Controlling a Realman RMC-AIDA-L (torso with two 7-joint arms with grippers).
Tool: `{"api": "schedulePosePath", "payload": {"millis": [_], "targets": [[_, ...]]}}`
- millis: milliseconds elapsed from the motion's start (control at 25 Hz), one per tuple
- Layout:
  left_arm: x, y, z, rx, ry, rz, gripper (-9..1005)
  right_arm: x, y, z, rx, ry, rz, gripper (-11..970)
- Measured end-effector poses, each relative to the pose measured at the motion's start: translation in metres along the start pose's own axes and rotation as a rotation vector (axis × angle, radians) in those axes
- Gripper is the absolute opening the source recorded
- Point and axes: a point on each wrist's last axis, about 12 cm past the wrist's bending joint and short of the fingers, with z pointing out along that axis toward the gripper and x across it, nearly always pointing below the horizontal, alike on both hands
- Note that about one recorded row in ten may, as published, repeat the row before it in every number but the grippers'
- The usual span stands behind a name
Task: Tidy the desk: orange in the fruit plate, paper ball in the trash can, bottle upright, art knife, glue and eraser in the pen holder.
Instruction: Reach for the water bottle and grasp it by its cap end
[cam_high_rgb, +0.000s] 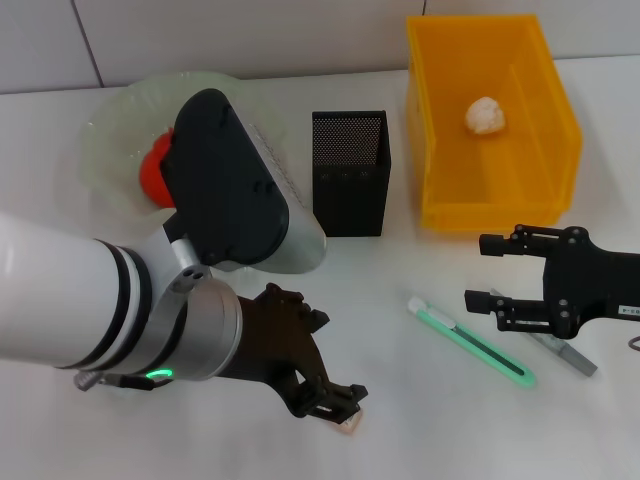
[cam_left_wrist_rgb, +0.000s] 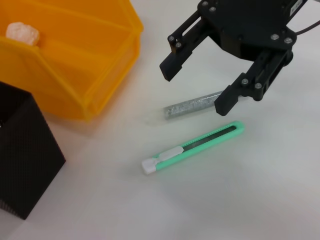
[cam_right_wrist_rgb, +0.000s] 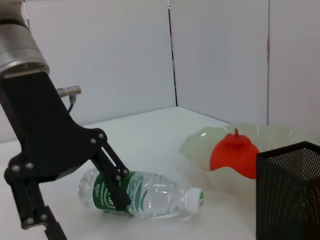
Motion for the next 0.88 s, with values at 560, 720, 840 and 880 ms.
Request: {"api": "schedulePosePath", "payload": {"millis": [560, 720, 840, 880], "targets": [[-0.004, 0.019, -0.006, -0.114, -0.024, 0.003, 801, 0.000, -0.002, 0.000, 0.009, 0.008, -0.004, 720], [-0.002, 0.037, -0.011, -0.203, 0.000, -0.022, 801, 0.001, -0.001, -0.001, 0.012, 0.007, 0.002, 720], [0.003, 0.050, -0.012, -0.269, 0.028, -0.058, 801, 0.002, 0.000, -0.003, 0.016, 0.005, 0.008, 720], [0.003, 0.053, -0.011, -0.278, 0.038, -0.066, 801, 0.002, 0.000, -0.003, 0.016, 0.005, 0.008, 720]]}}
